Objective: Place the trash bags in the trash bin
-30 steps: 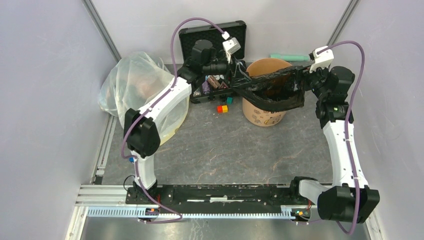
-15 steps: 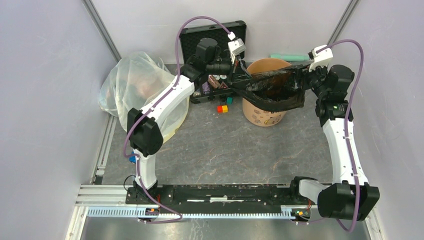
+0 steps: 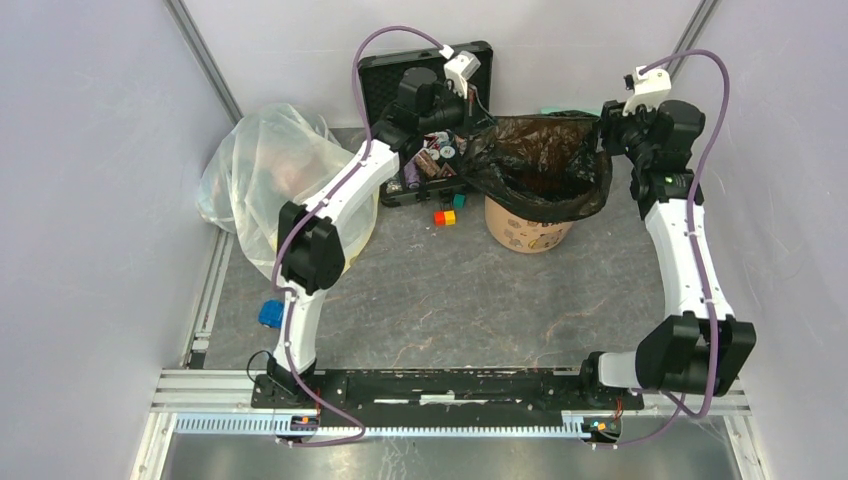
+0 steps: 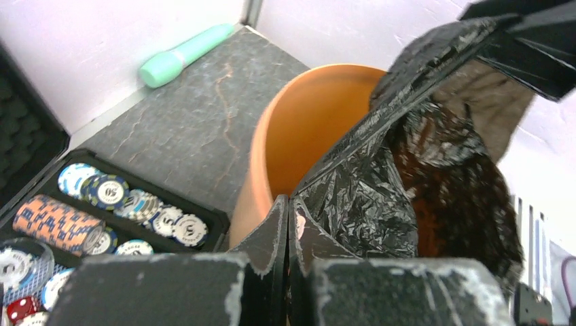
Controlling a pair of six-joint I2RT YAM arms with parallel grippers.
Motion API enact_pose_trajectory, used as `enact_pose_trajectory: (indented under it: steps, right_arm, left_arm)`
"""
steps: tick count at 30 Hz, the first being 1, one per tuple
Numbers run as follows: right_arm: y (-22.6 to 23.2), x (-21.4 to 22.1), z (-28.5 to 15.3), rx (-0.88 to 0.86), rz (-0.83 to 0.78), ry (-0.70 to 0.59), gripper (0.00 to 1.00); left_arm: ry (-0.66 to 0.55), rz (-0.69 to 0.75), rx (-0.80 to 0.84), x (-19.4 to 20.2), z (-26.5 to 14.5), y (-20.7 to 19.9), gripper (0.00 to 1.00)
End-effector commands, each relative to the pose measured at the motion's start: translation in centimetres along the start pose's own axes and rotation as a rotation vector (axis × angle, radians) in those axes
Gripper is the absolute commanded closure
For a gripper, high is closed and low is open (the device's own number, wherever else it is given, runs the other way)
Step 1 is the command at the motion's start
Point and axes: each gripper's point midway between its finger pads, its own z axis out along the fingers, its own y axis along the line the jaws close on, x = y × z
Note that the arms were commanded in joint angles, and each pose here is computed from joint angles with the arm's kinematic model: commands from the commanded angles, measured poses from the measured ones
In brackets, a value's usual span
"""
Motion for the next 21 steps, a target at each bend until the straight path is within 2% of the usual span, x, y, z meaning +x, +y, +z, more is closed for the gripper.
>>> enact_pose_trajectory:
  steps: [1, 8, 12, 17, 21]
  right_arm:
    - [-1.1, -0.9, 0.4, 0.019, 0.041, -0.008, 0.44]
    - [-1.9, -0.6, 0.8, 0.006, 0.089, -0.009, 0.43]
    - [-2.7, -0.5, 0.8, 0.013, 0.143, -0.017, 0.46]
    - [-4.3, 0.3, 1.6, 0.024, 0.252, -0.023, 0.58]
    - [-4.2, 1.0, 3.1, -0.062, 0.342, -0.037, 0.73]
  left_arm:
    - [-0.081, -0.114, -0.110, -2.1, 0.1, 3.1, 0.98]
    - [-0.124, -0.200, -0.118, -2.4, 1.1, 5.4, 0.98]
    - [-0.144, -0.224, -0.101, -2.2, 2.0, 5.9, 0.98]
    - [-0.163, -0.246, -0.096, -1.5, 2.9, 6.5, 0.98]
    - [-0.163, -0.270, -0.084, -0.4, 3.6, 7.0, 0.98]
